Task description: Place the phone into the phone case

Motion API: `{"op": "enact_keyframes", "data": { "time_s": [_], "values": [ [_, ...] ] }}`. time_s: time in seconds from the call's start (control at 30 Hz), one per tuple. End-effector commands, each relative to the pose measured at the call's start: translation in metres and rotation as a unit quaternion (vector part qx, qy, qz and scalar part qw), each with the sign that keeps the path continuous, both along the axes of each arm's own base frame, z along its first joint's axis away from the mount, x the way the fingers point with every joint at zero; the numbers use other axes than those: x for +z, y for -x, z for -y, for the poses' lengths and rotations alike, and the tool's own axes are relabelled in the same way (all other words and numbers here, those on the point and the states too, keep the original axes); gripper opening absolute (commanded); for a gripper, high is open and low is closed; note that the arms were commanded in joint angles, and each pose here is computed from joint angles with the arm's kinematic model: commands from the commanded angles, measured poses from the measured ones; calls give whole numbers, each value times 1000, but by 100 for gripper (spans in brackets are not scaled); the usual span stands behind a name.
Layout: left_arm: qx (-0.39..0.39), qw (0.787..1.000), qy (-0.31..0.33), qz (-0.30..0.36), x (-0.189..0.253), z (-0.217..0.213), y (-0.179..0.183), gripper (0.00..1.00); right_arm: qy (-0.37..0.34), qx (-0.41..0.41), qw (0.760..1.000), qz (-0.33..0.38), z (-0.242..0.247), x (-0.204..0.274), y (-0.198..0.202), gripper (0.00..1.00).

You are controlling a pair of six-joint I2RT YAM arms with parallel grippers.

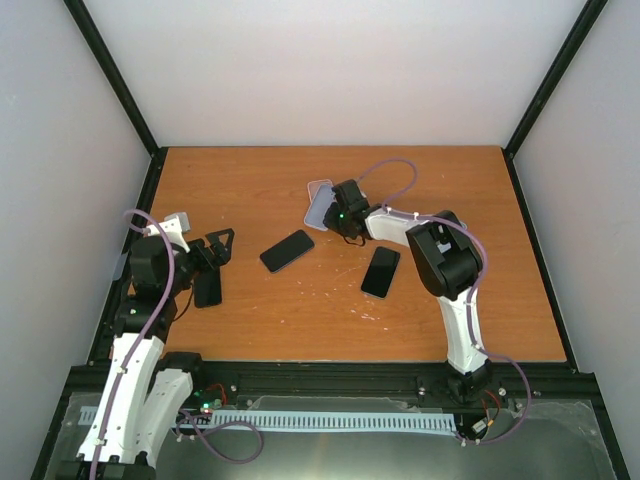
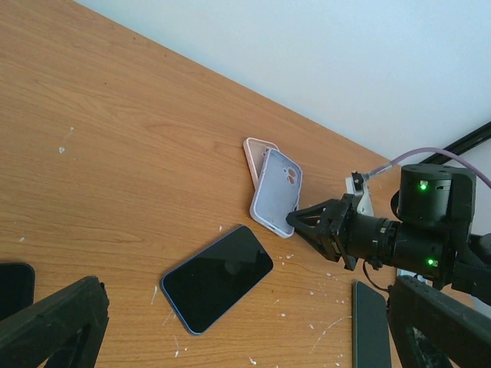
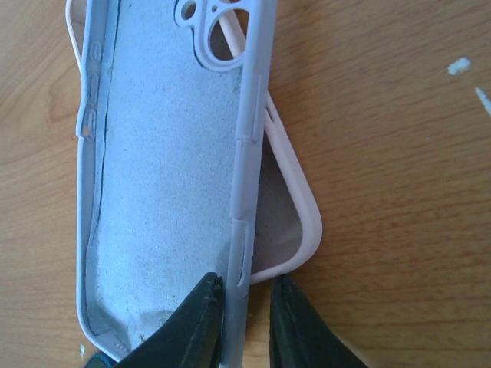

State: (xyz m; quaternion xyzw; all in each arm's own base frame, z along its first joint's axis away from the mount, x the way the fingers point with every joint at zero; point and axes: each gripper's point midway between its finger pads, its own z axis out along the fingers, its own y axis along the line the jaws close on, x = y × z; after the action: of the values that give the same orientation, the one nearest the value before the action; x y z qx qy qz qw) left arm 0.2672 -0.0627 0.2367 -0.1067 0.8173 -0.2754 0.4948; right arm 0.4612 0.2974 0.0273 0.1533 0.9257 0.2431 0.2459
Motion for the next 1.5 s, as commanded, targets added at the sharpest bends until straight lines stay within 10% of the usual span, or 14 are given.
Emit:
{"op": "enact_keyframes", "data": {
  "time_s": [0.0,0.97,1.47],
  "values": [
    [-2,1000,-10,25,11,0,-2,99,2,5,1000,0,2,7,2,13],
    [-2,1000,-9,-3,-2,1,-8,100,60,105,987,-104,27,12,266,7],
    [-3,1000,-8,-16,-7,1,-9,100,206,-11,977,-43,112,36,210,78]
  ]
}}
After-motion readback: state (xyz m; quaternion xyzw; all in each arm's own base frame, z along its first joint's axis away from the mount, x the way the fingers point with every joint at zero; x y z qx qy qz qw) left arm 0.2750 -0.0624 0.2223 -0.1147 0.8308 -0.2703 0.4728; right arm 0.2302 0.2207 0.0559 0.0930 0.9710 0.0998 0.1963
